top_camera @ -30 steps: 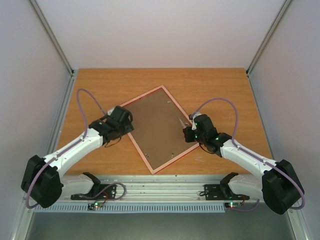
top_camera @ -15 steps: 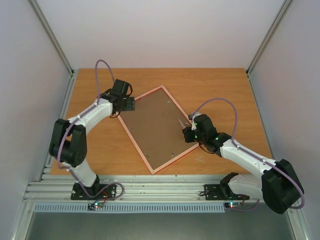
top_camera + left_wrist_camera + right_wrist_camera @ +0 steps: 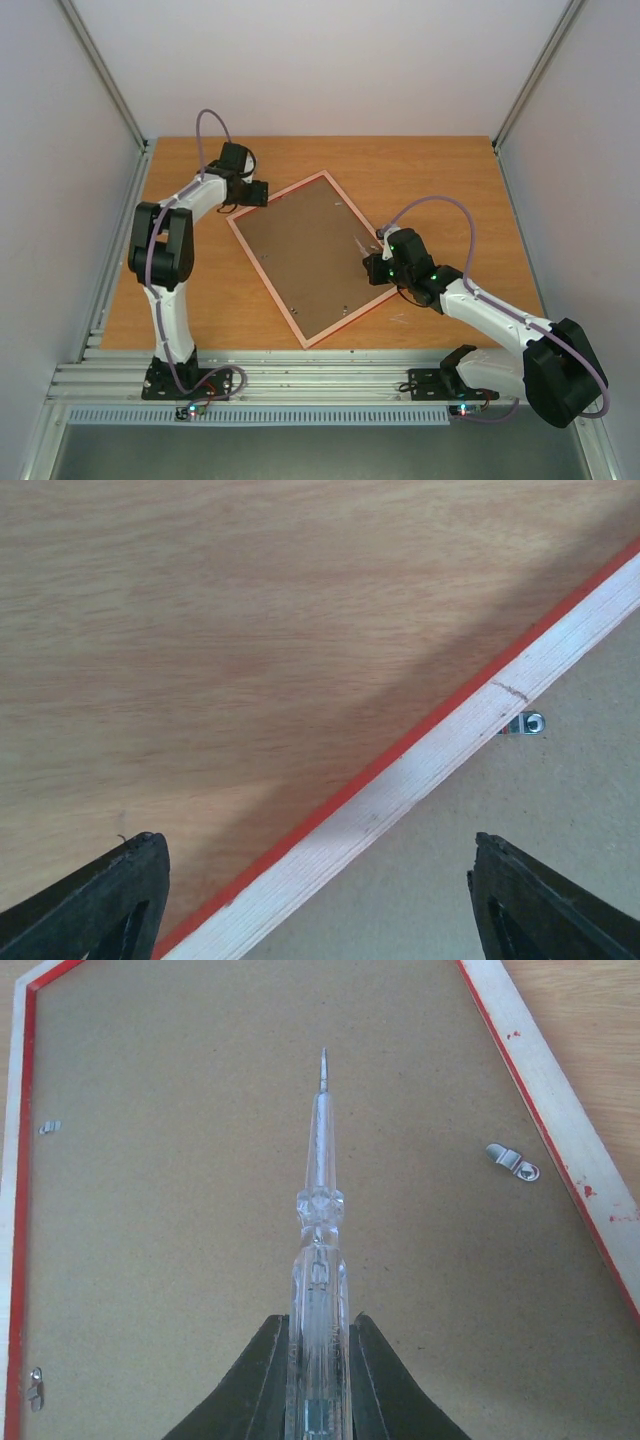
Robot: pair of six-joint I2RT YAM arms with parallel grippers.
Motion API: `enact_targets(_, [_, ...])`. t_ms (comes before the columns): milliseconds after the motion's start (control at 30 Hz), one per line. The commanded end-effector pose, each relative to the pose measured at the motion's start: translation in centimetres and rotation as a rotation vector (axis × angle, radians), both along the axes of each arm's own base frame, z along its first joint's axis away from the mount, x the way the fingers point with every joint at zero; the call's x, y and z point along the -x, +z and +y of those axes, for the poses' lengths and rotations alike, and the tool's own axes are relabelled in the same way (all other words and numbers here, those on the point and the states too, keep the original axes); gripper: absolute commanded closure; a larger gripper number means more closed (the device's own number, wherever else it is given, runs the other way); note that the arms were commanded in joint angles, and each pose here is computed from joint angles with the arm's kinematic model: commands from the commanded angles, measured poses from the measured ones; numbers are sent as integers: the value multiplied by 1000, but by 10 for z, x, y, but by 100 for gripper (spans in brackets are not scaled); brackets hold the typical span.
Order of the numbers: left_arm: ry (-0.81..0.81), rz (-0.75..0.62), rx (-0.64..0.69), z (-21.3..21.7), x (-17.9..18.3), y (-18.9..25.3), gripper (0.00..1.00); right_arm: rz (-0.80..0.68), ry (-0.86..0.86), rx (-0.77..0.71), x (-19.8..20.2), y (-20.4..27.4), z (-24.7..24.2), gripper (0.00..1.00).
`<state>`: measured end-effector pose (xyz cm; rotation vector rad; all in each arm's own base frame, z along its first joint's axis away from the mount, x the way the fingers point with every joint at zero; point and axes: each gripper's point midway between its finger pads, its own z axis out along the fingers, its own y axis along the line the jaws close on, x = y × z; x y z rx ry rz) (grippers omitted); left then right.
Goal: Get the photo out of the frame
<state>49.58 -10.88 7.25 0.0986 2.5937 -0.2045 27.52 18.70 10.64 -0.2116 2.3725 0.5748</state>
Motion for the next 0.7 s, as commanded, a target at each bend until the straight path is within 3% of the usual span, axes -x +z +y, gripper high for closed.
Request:
enact_targets(0, [-74, 24, 22, -14, -9, -12, 18, -3, -1, -20, -1, 1, 1, 99])
enact_targets(267, [-66, 101, 27, -16, -9, -31, 23, 7, 3, -21, -1, -1, 3, 99])
enact_targets(667, [21, 207, 5, -6, 5, -53, 38, 8, 3, -21, -1, -1, 3, 99])
